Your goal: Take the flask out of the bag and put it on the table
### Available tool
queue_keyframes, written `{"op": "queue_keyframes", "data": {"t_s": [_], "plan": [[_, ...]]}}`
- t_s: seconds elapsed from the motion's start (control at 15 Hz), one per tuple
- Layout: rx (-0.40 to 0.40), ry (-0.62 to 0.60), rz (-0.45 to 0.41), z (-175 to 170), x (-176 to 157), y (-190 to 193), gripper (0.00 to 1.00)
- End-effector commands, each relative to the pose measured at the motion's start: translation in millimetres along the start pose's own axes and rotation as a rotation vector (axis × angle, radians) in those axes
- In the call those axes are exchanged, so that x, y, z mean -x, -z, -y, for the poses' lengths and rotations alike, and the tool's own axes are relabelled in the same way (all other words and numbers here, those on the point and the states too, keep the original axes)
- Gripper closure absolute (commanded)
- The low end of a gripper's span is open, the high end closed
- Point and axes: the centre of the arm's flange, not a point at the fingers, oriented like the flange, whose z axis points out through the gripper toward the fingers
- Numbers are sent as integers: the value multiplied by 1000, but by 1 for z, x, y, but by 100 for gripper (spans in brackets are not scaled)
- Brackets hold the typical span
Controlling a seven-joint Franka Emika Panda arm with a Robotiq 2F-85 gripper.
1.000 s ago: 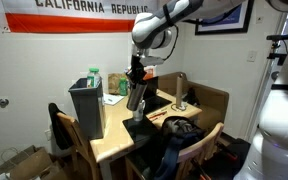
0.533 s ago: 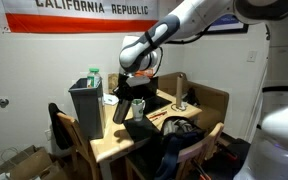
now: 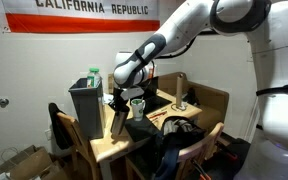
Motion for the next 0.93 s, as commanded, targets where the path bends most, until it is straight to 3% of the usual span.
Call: {"op": "queue_keyframes", "data": {"t_s": [0.0, 0.73, 0.8, 0.87], "plan": [[28, -20, -5, 4, -16, -9, 98], [45, -47, 33, -1, -25, -28, 98], [47, -48, 34, -1, -26, -28, 68], [47, -48, 35, 0, -27, -28, 67]]}}
